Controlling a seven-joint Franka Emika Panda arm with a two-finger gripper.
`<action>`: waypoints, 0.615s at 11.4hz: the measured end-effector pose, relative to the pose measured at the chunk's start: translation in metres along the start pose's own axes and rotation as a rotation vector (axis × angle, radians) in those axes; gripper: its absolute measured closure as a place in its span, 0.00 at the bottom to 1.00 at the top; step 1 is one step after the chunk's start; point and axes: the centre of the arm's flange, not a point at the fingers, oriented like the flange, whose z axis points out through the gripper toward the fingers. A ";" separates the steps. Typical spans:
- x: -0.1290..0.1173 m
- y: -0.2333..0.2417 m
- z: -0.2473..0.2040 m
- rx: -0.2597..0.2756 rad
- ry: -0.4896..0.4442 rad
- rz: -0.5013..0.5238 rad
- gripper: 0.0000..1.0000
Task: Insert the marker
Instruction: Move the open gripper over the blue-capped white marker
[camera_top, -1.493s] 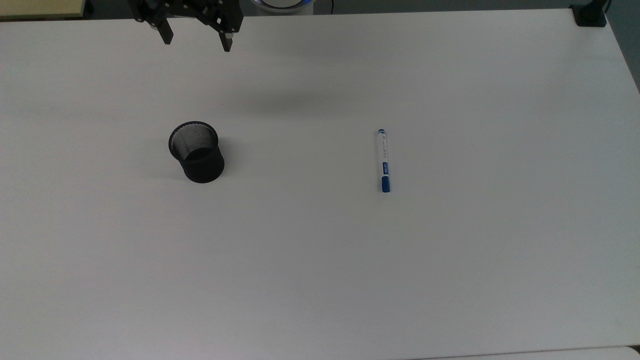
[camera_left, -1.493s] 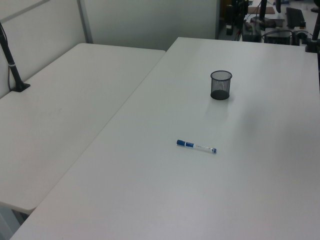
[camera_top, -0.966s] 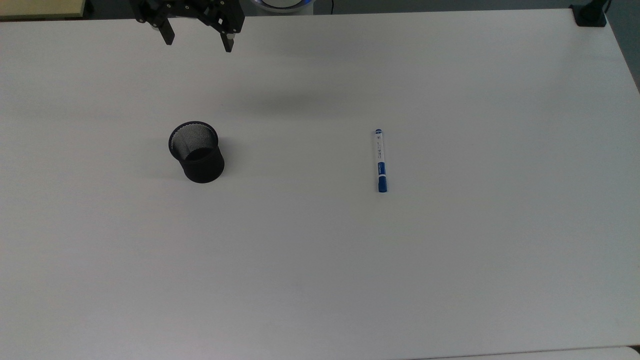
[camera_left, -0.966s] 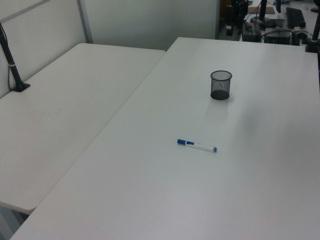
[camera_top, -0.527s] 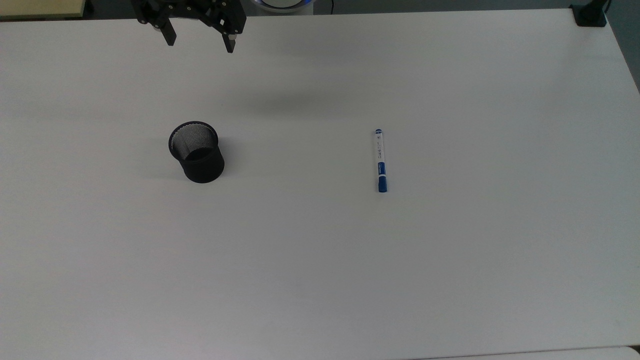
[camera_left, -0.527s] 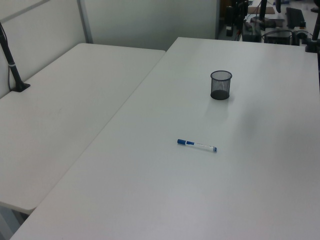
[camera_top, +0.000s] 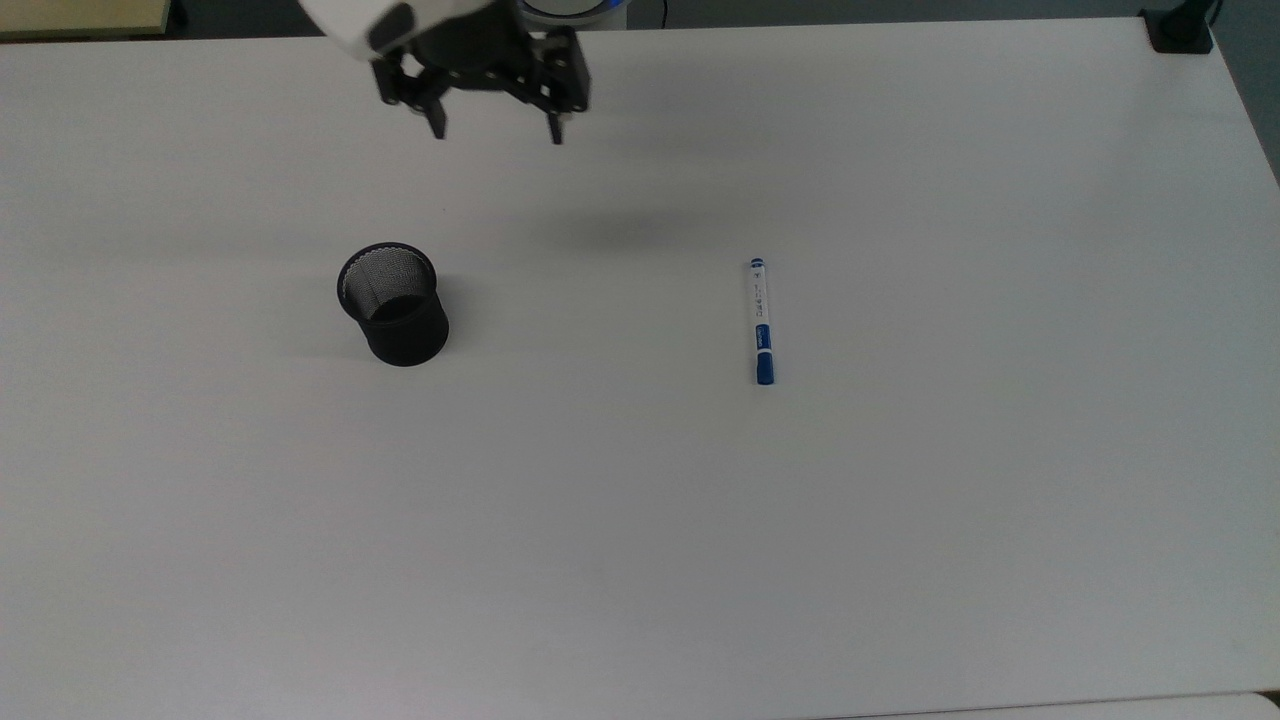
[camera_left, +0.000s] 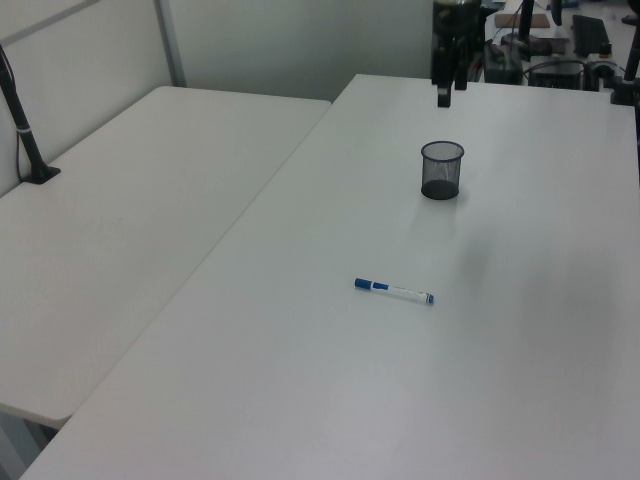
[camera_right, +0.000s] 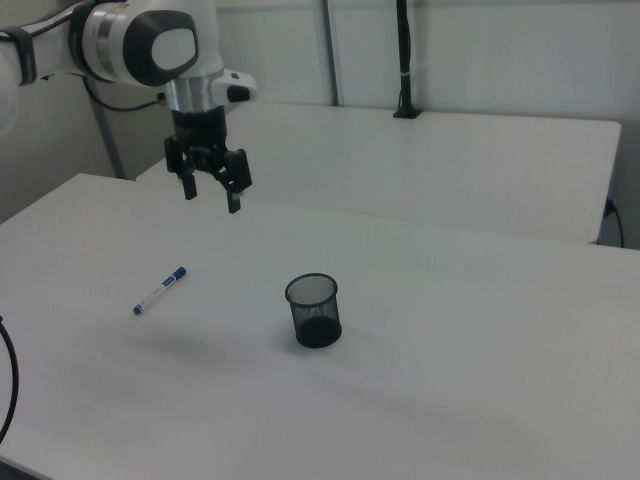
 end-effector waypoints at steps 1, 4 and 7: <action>0.003 -0.022 0.012 -0.006 -0.020 -0.029 0.00; 0.016 -0.092 0.065 -0.035 -0.076 -0.095 0.00; 0.030 -0.152 0.119 -0.060 -0.057 -0.097 0.00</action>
